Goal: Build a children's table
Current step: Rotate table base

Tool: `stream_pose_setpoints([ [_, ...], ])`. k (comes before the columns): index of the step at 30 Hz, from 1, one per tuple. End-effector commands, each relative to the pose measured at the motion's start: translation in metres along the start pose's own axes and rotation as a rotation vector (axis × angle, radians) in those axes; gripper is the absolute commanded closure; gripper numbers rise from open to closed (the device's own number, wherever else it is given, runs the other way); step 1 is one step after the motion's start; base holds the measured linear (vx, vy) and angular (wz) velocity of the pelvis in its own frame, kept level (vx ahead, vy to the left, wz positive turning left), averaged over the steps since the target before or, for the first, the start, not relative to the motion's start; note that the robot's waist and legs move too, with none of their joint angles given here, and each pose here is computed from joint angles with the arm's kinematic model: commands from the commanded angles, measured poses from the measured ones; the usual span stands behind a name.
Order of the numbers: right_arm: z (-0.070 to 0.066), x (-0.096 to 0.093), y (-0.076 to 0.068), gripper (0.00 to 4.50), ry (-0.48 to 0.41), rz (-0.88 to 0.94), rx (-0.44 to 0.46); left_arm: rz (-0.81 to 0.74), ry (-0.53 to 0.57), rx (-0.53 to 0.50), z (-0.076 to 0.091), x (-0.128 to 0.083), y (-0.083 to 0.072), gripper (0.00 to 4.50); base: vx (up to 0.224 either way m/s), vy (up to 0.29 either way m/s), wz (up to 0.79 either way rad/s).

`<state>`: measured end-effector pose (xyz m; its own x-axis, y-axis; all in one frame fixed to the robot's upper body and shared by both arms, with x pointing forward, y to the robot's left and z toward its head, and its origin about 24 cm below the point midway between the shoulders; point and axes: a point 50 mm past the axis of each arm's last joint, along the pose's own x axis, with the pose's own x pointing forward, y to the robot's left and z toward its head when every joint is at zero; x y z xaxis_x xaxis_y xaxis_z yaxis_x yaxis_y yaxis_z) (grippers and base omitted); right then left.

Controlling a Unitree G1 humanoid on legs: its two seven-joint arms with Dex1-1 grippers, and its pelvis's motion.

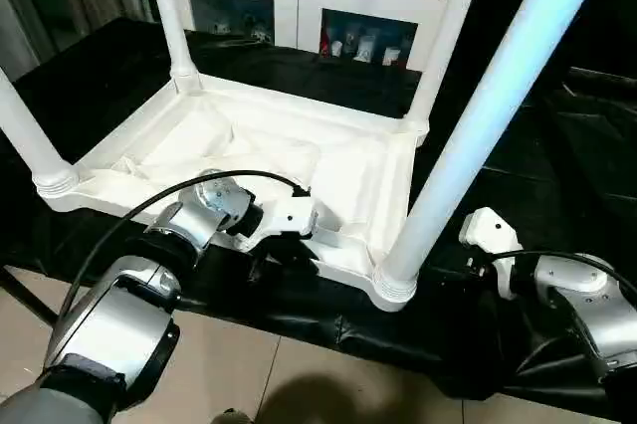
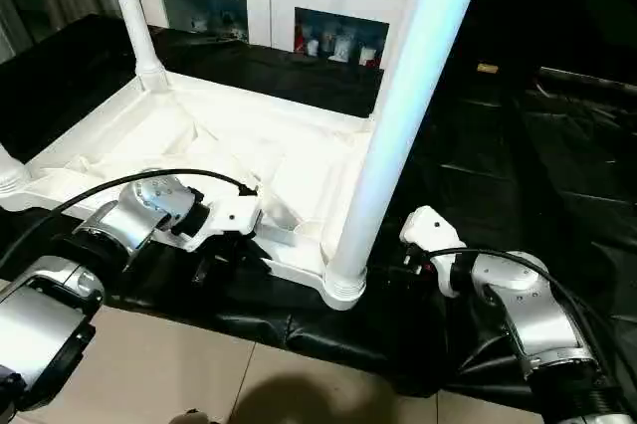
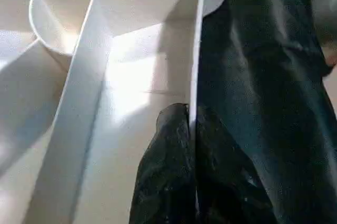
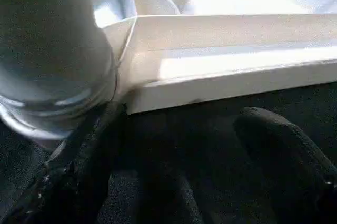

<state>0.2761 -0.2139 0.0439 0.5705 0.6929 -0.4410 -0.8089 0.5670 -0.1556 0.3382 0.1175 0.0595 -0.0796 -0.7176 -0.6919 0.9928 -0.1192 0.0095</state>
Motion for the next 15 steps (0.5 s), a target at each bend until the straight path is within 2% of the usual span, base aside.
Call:
stream_pose_setpoints([
  [1, -0.004, -0.007, -0.011, 0.66, -0.003, -0.095, 0.059, 0.093, -0.043, -0.206, -0.015, 0.01, -0.002, 4.42, 0.0, 0.0, 0.0],
  [3, -0.005, -0.008, -0.012, 0.66, -0.004, -0.105, 0.07, 0.112, -0.06, -0.236, -0.014, 0.012, -0.002, 4.42, 0.0, 0.0, 0.0],
  [4, -0.008, -0.009, -0.014, 0.66, 0.003, -0.121, 0.086, 0.167, -0.085, -0.286, -0.012, 0.018, 0.0, 4.42, 0.0, 0.0, 0.0],
  [7, -0.013, -0.011, -0.016, 0.66, 0.028, -0.147, 0.089, 0.218, -0.097, -0.321, -0.01, 0.024, 0.001, 4.42, 0.0, 0.0, 0.0],
  [9, -0.015, -0.012, -0.019, 0.66, 0.04, -0.166, 0.088, 0.204, -0.13, -0.313, -0.006, 0.031, -0.001, 4.42, 0.0, 0.0, 0.0],
  [12, -0.017, -0.014, -0.023, 0.66, 0.052, -0.182, 0.08, 0.184, -0.121, -0.28, -0.006, 0.036, -0.006, 4.42, 0.0, 0.0, 0.0],
  [15, -0.016, -0.017, -0.025, 0.66, 0.032, -0.183, 0.083, 0.115, -0.149, -0.209, -0.003, 0.038, -0.014, 4.42, 0.0, 0.0, 0.0],
])
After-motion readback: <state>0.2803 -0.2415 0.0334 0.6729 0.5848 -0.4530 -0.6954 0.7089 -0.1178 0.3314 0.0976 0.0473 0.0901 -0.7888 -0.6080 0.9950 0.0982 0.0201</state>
